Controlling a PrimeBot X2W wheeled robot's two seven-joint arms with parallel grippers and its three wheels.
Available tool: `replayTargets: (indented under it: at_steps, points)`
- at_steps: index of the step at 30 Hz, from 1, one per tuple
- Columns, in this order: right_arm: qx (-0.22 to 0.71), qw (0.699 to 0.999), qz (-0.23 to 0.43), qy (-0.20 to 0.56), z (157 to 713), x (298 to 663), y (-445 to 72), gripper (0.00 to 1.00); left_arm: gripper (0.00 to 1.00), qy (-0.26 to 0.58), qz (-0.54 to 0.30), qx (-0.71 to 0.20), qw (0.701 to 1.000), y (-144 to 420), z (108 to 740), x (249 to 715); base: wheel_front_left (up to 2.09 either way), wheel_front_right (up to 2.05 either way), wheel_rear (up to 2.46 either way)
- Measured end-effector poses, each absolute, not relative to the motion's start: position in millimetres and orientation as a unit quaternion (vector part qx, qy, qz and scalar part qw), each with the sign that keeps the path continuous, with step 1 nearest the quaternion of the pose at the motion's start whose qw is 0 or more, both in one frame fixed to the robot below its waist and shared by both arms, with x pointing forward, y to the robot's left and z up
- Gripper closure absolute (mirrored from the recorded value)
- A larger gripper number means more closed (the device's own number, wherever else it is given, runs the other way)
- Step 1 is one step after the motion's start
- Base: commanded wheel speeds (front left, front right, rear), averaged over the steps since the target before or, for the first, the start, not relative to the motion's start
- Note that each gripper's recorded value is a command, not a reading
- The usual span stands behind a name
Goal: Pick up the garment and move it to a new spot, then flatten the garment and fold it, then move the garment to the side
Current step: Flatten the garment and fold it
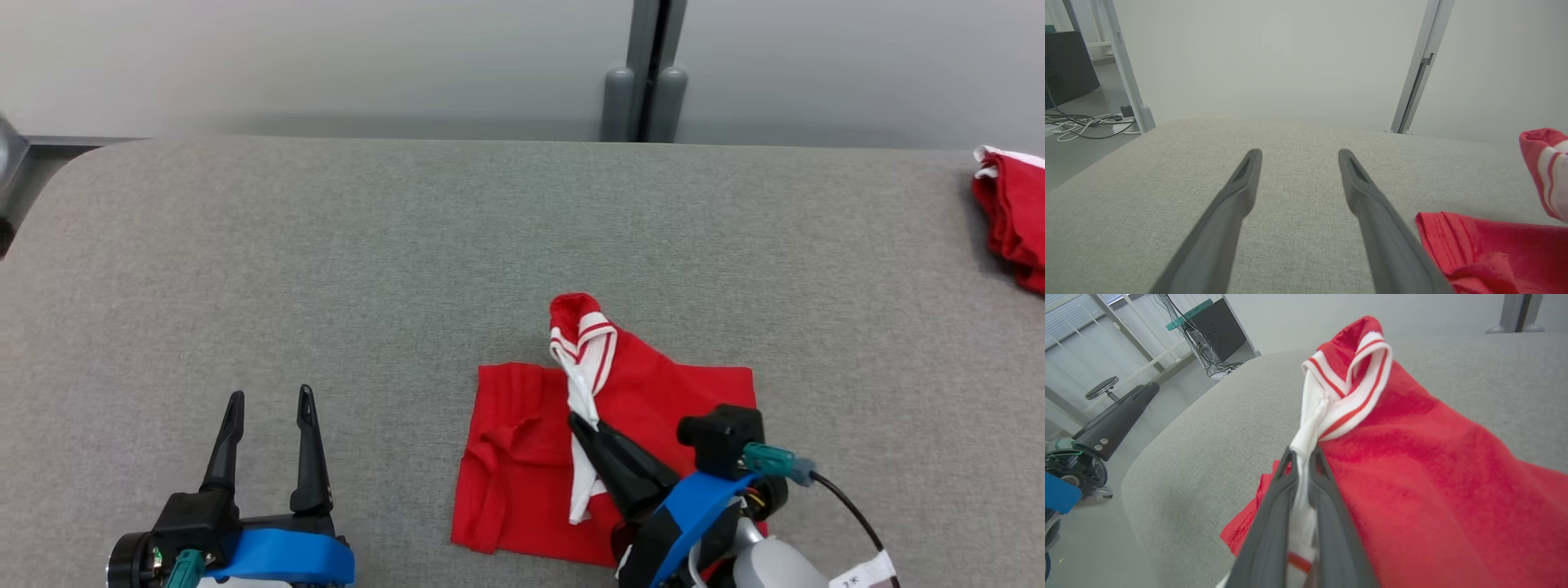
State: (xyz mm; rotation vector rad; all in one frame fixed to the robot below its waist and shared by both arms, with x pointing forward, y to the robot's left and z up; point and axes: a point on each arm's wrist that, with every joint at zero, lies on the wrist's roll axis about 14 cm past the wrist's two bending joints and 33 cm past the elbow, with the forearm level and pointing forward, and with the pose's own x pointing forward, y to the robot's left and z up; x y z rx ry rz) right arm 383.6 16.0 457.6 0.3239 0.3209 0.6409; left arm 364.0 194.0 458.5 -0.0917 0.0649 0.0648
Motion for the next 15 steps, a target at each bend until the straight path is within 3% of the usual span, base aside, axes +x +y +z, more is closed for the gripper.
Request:
replayTargets:
  at_steps: [14, 15]
  points:
    - [0.178, 0.892, 0.37, 0.187, 441.4, 377.3, 62.4, 1.0, 0.0, 0.038, 0.049, -0.047, 0.997, 203.8, 455.6, 359.8, 0.0, 0.0, 0.0]
    - [0.178, 0.892, 0.37, 0.188, 439.6, 376.9, 62.7, 0.64, 0.0, 0.038, 0.048, -0.048, 0.997, 203.4, 455.3, 360.0, 0.0, 0.0, 0.0]
